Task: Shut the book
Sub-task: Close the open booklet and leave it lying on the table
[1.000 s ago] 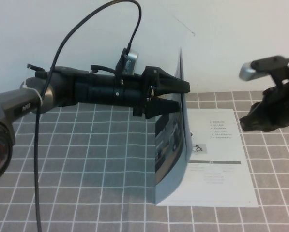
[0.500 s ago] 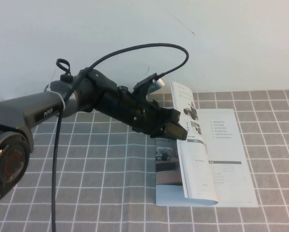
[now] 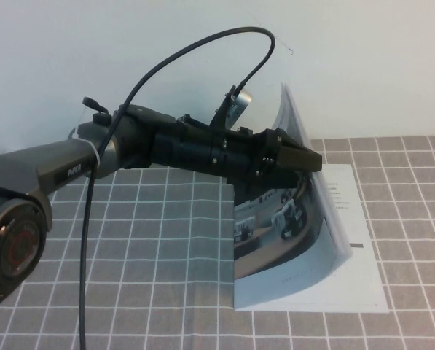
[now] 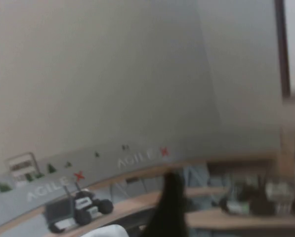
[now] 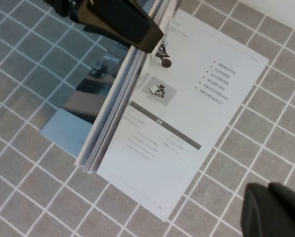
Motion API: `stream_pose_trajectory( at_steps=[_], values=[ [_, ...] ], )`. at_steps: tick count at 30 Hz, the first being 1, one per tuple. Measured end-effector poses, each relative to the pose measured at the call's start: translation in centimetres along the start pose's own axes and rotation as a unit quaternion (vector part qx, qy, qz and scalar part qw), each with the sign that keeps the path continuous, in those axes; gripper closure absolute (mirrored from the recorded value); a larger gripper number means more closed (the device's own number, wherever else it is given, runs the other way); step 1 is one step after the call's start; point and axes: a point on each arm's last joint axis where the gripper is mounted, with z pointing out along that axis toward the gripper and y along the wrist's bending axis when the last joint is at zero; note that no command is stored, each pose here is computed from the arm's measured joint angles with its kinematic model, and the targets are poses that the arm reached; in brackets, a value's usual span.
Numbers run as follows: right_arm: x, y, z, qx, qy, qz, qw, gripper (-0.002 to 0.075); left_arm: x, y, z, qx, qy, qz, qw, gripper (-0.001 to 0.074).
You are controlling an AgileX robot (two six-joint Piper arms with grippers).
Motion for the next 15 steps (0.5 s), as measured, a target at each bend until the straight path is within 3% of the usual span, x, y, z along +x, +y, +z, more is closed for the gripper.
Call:
stream_pose_trajectory(
  at_steps=[3,9,13,15],
  values=[
    [0.1,0.0,-0.1,0.001,0.001,0.0,1.0,0.0729,0.2,-0.3,0.0,0.015,0.014,0.009,1.0,0.0085],
    [0.2,0.0,-0.1,-0.001,0.01,0.006,1.0,0.0729,-0.7,-2.2,-0.3,0.044,0.026,0.042,0.998,0.0046],
    [0.5,0.1,-0.3,0.0,0.02,0.003,1.0,0.0729,-2.1,-4.3,-0.8,0.048,0.026,0.073,0.996,0.0105],
    [0.7,0.2,-0.9,0.007,0.023,-0.003,1.0,0.0729,-2.8,-5.4,-1.2,0.032,0.033,0.082,0.996,0.0209]
  ],
)
